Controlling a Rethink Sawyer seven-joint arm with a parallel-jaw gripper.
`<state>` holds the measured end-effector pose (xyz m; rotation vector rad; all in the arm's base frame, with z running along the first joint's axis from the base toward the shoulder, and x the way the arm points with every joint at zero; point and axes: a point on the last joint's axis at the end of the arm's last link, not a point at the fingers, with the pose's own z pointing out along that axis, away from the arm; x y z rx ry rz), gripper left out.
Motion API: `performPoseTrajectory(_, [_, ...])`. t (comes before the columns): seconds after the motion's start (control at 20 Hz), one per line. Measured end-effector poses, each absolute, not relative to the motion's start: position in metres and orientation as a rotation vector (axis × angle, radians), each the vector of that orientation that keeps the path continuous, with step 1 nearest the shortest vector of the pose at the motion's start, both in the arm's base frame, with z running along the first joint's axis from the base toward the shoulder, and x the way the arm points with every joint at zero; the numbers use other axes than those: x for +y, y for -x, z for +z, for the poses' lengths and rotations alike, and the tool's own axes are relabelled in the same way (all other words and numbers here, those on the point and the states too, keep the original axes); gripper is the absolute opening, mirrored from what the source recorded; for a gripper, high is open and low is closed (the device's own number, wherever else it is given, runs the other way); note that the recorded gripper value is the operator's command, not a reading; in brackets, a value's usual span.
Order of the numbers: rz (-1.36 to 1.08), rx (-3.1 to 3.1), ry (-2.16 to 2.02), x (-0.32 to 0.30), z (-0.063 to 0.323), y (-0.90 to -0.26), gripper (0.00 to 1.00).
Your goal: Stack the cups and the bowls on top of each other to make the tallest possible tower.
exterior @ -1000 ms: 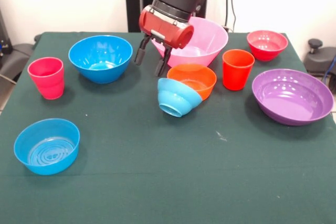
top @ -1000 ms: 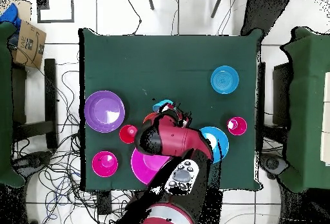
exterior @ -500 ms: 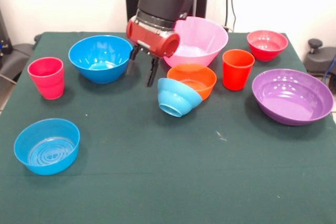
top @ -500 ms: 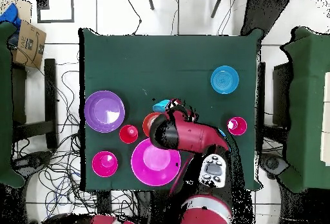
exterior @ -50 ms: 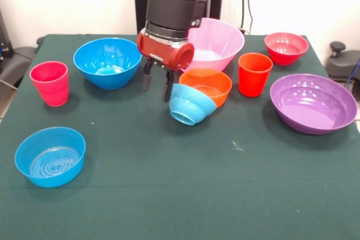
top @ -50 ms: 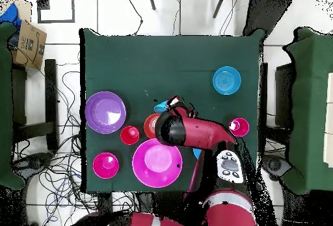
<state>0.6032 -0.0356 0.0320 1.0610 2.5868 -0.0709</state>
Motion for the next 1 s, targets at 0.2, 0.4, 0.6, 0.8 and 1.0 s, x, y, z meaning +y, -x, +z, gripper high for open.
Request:
performPoseTrajectory(0.2, [-0.057,2.596,-1.052,-0.015,0.04,-0.604,1.0])
performPoseTrajectory(0.4, [-0.074,2.594,-1.053,0.021,0.055,-0.606,1.0])
performPoseTrajectory(0.6, [-0.087,2.612,-1.072,0.048,0.068,-0.605,1.0])
performPoseTrajectory(0.8, [-0.091,2.633,-1.11,0.065,0.077,-0.603,1.0])
performPoseTrajectory(1.0, [-0.1,2.622,-1.155,0.064,0.078,-0.603,1.0])
